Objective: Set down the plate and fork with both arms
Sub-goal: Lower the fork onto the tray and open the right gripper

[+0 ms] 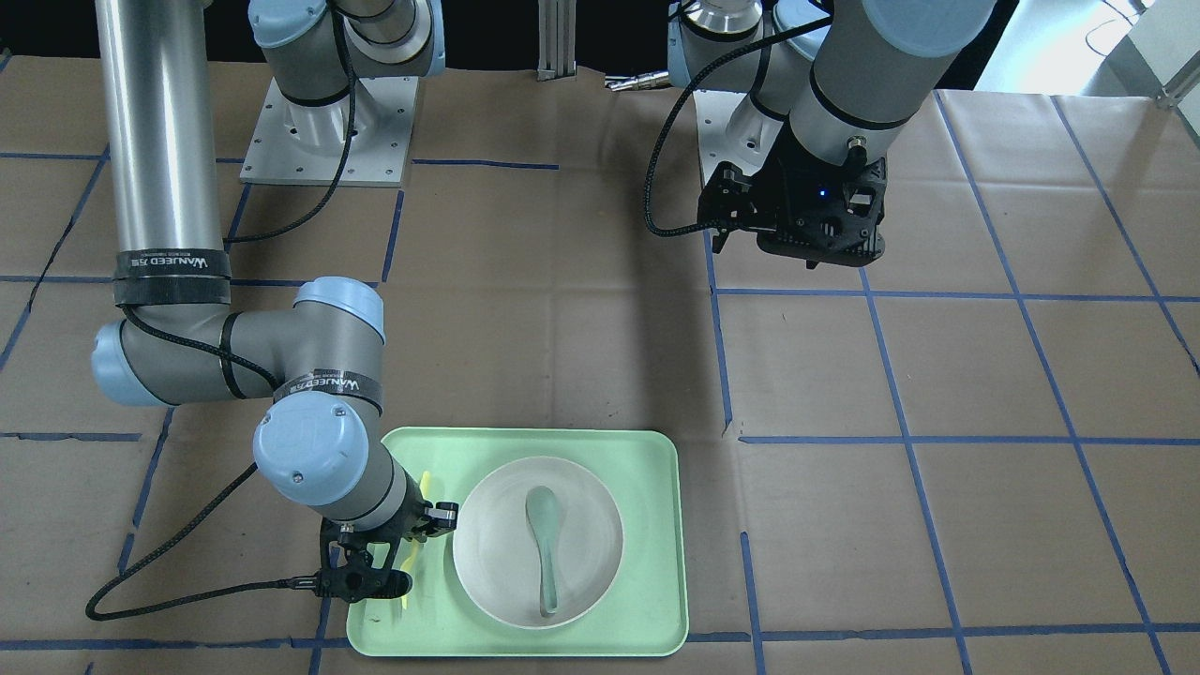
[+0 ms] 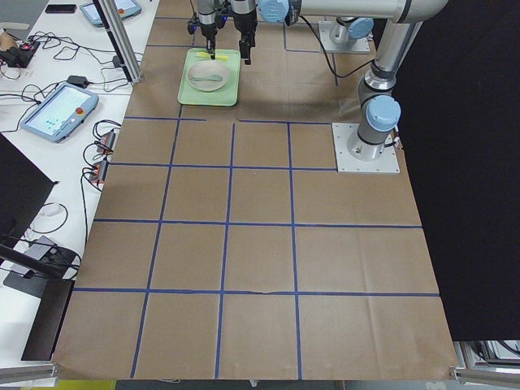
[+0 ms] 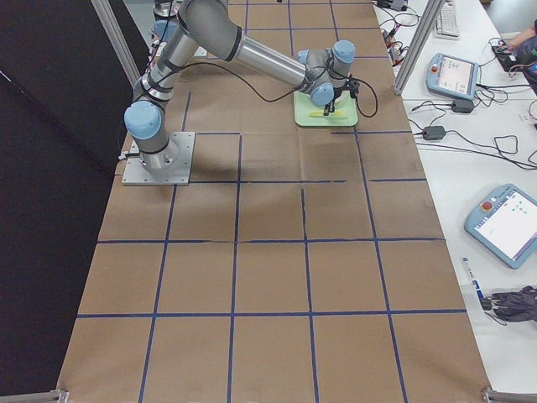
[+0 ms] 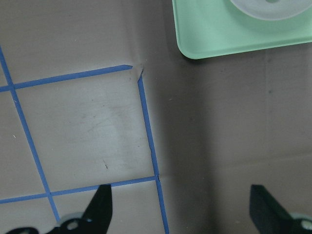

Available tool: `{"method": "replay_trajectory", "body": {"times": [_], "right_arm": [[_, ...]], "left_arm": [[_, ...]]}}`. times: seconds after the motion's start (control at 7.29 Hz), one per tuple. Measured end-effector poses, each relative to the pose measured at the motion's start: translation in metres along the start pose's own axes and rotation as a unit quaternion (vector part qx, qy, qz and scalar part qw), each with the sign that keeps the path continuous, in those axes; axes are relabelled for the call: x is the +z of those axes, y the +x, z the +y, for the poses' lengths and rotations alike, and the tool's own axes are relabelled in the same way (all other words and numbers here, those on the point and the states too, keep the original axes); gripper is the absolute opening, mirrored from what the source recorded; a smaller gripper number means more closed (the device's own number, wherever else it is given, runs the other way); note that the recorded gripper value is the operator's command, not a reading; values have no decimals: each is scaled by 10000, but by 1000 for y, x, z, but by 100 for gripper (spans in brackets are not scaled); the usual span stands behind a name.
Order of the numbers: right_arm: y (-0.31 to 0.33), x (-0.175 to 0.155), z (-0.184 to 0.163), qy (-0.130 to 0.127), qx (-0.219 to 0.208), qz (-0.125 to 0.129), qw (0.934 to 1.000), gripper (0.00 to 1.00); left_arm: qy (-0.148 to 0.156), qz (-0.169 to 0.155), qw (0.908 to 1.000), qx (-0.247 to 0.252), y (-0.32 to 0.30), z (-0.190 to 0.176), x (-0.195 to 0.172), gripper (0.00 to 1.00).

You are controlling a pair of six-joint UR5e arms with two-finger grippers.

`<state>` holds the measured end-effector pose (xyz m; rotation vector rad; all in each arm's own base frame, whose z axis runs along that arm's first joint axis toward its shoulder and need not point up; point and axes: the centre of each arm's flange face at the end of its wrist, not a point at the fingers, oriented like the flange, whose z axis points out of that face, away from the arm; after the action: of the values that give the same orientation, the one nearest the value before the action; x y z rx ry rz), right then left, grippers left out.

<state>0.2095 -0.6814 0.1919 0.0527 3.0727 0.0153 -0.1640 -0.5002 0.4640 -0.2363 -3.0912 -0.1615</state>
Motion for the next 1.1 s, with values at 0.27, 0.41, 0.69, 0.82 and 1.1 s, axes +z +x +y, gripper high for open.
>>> {"method": "replay_trajectory", "body": {"times": [0.27, 0.41, 0.69, 0.82, 1.1], "right_arm": [[1, -6, -2, 51, 6, 3, 10000, 95], [4, -8, -3, 74, 19, 13, 10000, 96], [8, -31, 0, 170, 31, 71, 9998, 99], [12, -55, 7, 179, 19, 96, 9998, 100], [32, -115, 28, 73, -78, 252, 9996, 100]], "left_arm": [[4, 2, 10000, -4, 0, 0, 0, 100], [-1, 5, 10000, -9, 0, -1, 0, 100], [-8, 7, 10000, -9, 1, -1, 1, 100], [-11, 8, 10000, -10, 1, -2, 1, 100], [-16, 8, 10000, -17, 1, -3, 2, 100]]}}
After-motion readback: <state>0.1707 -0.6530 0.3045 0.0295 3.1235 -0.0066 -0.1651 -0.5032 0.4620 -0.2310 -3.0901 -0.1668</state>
